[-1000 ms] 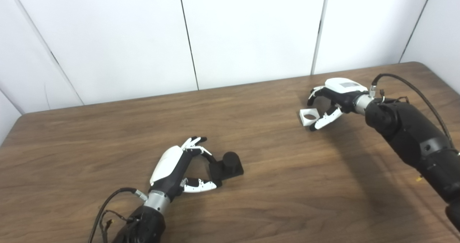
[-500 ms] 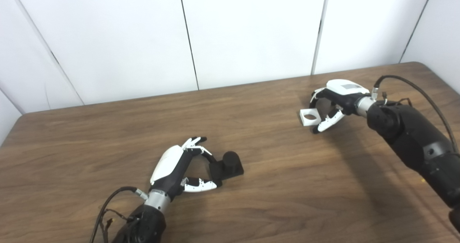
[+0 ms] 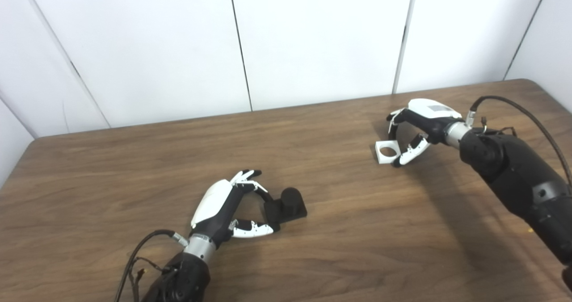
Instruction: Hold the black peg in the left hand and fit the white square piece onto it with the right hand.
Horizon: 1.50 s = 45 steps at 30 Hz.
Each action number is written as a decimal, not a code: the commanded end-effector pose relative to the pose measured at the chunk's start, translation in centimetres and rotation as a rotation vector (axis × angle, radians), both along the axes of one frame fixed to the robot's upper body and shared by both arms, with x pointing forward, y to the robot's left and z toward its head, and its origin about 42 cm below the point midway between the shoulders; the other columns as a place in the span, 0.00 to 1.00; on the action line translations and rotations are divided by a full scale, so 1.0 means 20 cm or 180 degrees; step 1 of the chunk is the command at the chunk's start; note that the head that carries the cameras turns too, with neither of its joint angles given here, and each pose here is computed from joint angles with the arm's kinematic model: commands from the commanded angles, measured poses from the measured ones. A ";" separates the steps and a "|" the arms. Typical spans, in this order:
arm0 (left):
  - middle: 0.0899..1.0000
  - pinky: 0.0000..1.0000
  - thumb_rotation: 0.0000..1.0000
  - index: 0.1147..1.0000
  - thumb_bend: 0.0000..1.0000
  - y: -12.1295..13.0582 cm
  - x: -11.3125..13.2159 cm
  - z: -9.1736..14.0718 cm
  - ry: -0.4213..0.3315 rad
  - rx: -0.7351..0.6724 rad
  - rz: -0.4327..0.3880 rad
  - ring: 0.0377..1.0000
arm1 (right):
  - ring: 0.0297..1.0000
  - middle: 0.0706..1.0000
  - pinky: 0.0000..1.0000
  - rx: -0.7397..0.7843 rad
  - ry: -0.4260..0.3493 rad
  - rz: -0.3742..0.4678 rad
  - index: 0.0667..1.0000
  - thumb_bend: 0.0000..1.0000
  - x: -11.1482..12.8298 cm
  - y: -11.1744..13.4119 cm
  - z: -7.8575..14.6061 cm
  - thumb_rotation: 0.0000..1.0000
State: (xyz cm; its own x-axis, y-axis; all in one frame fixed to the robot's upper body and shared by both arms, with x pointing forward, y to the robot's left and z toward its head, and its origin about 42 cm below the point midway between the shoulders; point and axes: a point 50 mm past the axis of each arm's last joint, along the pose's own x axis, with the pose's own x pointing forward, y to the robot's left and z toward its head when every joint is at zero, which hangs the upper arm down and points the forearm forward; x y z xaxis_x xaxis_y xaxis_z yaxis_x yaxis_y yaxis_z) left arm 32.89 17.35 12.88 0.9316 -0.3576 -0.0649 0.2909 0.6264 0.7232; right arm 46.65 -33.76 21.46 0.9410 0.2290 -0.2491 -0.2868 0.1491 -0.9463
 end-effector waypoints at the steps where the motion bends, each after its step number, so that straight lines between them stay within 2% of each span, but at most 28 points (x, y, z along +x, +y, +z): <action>1: 0.93 0.95 0.08 0.43 0.52 0.02 -0.02 -0.07 0.0246 0.0214 0.0021 0.98 | 0.90 0.85 0.94 -0.0073 0.0068 0.0051 0.45 0.52 -0.02 0.00 -0.05 0.15; 18: 0.92 0.93 0.08 0.43 0.52 0.02 -0.01 -0.07 0.0216 0.0200 0.0022 0.98 | 0.87 0.80 0.90 -0.0030 -0.0245 0.0164 0.45 0.52 -0.02 0.01 -0.05 0.14; 25: 0.93 0.93 0.08 0.43 0.52 0.04 0.00 -0.07 0.0213 0.0212 0.0021 0.98 | 0.87 0.79 0.91 0.0130 -0.0511 0.0144 0.45 0.52 -0.03 0.00 0.02 0.14; 37: 0.92 0.93 0.08 0.43 0.52 0.02 0.00 -0.07 0.0204 0.0222 0.0013 0.97 | 0.87 0.79 0.93 0.0336 -0.0821 0.0073 0.45 0.52 -0.05 0.01 0.09 0.15; 45: 0.92 0.92 0.08 0.43 0.52 0.02 0.00 -0.07 0.0182 0.0223 0.0015 0.97 | 0.85 0.78 0.89 0.0393 -0.0996 0.0198 0.45 0.52 -0.07 0.04 0.16 0.14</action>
